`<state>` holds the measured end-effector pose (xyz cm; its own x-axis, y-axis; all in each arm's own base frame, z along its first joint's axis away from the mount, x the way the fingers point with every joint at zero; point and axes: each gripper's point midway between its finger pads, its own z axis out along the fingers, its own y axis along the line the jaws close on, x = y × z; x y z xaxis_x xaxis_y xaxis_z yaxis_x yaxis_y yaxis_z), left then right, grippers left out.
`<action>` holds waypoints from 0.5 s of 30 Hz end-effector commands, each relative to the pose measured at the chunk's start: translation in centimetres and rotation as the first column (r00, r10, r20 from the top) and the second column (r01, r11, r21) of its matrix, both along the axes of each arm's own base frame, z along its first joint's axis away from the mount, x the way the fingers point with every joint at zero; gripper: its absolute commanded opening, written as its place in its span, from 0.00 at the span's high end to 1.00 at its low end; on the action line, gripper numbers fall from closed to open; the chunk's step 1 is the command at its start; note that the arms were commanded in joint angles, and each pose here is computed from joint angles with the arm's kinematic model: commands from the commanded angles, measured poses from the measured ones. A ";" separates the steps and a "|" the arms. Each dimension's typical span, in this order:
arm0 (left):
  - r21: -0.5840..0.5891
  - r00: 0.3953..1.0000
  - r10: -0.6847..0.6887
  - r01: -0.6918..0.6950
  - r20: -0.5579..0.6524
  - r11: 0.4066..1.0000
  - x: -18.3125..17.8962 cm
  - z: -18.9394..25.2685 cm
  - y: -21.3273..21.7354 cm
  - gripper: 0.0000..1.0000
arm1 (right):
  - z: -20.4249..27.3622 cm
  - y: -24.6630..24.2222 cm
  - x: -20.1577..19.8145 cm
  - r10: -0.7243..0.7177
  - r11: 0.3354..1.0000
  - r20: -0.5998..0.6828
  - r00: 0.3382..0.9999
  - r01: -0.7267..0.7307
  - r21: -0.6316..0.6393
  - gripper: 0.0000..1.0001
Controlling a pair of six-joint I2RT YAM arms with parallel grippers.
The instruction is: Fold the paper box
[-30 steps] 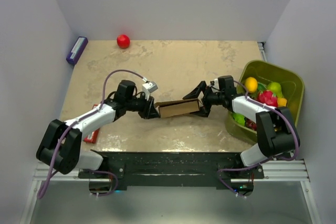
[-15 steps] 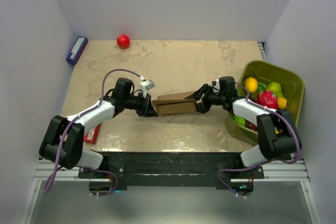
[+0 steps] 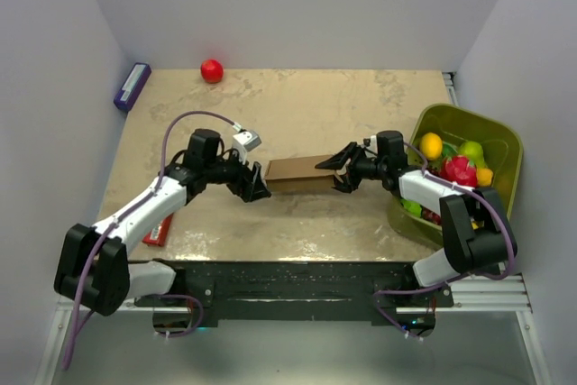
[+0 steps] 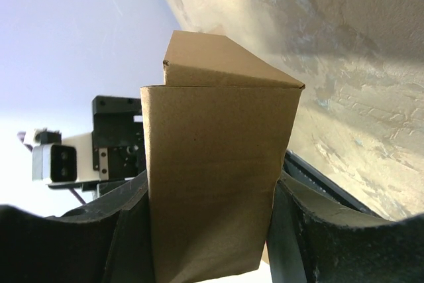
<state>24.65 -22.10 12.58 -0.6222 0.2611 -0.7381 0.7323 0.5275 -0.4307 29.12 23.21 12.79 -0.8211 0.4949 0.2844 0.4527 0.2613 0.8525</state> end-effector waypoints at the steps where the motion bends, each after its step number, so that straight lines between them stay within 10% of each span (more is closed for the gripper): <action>1: 0.044 0.983 0.046 -0.054 0.178 0.998 2.2 2.7 1.0 0.19 | -1.3 0.1 -1.1 0.020 0.999 -0.113 0.993 -0.016 0.034 0.69; 15: -0.063 0.982 0.010 0.002 0.190 0.998 3.6 3.1 -1.4 0.44 | -2.2 0.3 -1.5 0.013 0.999 -0.160 0.987 -0.005 0.050 0.67</action>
